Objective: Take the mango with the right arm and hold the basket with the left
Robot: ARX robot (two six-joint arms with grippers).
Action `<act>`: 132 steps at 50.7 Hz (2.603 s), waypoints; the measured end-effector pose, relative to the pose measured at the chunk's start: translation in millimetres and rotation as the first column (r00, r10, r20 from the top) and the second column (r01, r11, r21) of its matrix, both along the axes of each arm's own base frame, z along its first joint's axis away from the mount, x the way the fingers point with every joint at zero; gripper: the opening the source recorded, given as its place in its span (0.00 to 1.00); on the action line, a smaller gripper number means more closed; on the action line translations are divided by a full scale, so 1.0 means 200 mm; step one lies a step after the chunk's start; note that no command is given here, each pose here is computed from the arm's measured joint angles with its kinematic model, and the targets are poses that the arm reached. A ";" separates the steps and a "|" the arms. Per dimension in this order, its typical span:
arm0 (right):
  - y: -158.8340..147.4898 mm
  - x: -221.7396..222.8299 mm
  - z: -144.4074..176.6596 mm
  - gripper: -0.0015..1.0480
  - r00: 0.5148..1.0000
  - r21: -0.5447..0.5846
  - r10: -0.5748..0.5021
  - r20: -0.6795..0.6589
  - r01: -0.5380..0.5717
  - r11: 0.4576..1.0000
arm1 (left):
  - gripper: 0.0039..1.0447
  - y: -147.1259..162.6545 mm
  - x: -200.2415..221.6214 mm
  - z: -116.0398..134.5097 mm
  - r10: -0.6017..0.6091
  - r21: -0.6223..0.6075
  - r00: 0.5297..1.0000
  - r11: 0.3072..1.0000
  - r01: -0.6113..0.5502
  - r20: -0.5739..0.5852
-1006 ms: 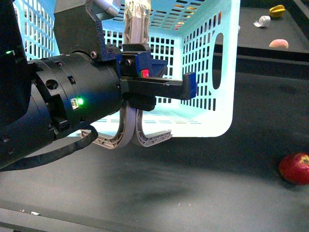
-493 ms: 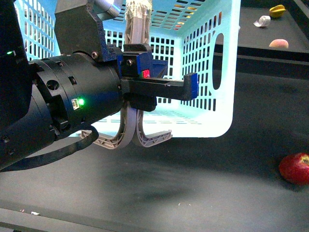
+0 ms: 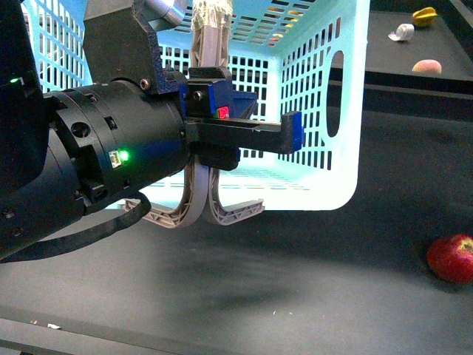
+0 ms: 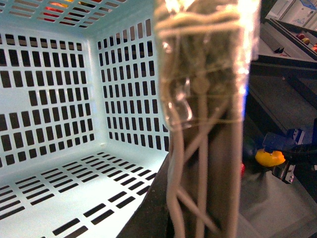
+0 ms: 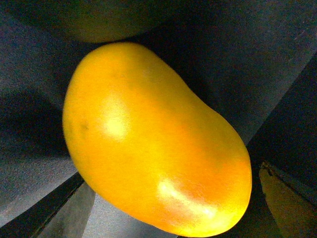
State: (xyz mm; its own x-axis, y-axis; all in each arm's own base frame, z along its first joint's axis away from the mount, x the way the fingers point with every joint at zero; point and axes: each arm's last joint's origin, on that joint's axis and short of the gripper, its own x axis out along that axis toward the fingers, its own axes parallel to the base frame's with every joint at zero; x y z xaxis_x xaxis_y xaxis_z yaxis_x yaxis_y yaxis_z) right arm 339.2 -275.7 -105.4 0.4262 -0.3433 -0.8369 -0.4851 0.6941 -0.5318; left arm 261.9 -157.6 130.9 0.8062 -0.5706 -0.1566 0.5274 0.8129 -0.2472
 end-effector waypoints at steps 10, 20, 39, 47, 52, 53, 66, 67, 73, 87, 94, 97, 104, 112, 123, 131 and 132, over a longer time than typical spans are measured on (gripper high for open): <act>-0.02 0.04 0.00 0.92 1.000 -0.017 -0.020 -0.015 0.019 1.000 | 0.05 0.00 0.00 0.00 -0.001 0.000 1.000 1.000 0.001 0.000; 0.00 0.03 -0.02 0.92 0.997 0.033 -0.032 -0.069 0.034 0.999 | 0.05 0.00 0.00 0.00 0.000 0.000 1.000 1.000 0.000 0.000; -0.02 0.00 -0.04 0.92 0.996 0.036 -0.045 -0.071 0.048 0.998 | 0.05 0.00 0.00 0.00 -0.001 0.000 1.000 1.000 0.001 0.000; -0.03 0.00 -0.03 0.92 0.996 0.035 -0.050 -0.067 0.053 0.998 | 0.05 0.00 0.00 0.00 0.000 0.000 1.000 1.000 0.000 0.000; -0.03 -0.01 -0.04 0.81 0.996 0.036 -0.054 -0.064 0.056 0.998 | 0.05 0.00 0.00 0.00 0.000 0.000 1.000 1.000 0.000 0.000; -0.04 -0.01 -0.04 0.78 0.996 0.036 -0.055 -0.065 0.058 0.998 | 0.05 0.00 0.00 0.00 0.000 0.000 1.000 1.000 0.000 0.000; -0.04 -0.02 -0.05 0.62 0.996 0.042 -0.058 -0.064 0.061 0.997 | 0.05 0.00 0.00 0.00 -0.001 0.000 1.000 1.000 0.001 0.000; -0.04 -0.02 -0.05 0.62 0.996 0.043 -0.058 -0.064 0.061 0.997 | 0.05 0.00 0.00 0.00 -0.001 0.000 1.000 1.000 0.001 0.000; -0.04 -0.02 -0.05 0.61 0.997 0.053 -0.056 -0.053 0.059 0.997 | 0.05 0.00 0.00 0.00 0.000 0.000 1.000 1.000 0.000 0.000; 0.00 -0.03 0.01 0.61 0.989 0.225 -0.140 0.044 0.127 0.966 | 0.05 0.00 0.00 0.00 0.001 0.000 1.000 1.000 -0.001 0.000; 0.07 -0.06 0.15 0.61 0.969 0.353 -0.212 0.125 0.157 0.923 | 0.05 0.00 0.00 0.00 -0.002 0.000 1.000 1.000 0.002 0.000; 0.09 -0.07 0.20 0.61 0.963 0.374 -0.224 0.151 0.155 0.914 | 0.05 0.00 0.00 0.00 -0.001 0.000 1.000 1.000 0.001 0.000; 0.14 -0.11 0.39 0.61 0.940 0.447 -0.258 0.223 0.136 0.884 | 0.05 0.00 0.00 0.00 -0.002 0.000 1.000 1.000 0.002 0.000; 0.26 -0.18 0.65 0.61 0.904 0.553 -0.292 0.312 0.077 0.830 | 0.05 0.00 0.00 0.00 0.001 0.001 1.000 1.000 -0.001 0.000; 0.45 -0.27 0.95 0.61 0.865 0.645 -0.313 0.392 -0.016 0.764 | 0.05 0.00 0.00 0.00 0.000 0.000 1.000 1.000 0.000 0.000; 0.71 -0.36 1.21 0.61 0.821 0.701 -0.326 0.469 -0.121 0.703 | 0.05 0.00 0.00 0.00 -0.002 0.000 1.000 1.000 0.002 0.000; 0.74 -0.37 1.23 0.61 0.816 0.707 -0.328 0.476 -0.133 0.695 | 0.05 0.00 0.00 0.00 -0.002 0.000 1.000 1.000 0.002 0.000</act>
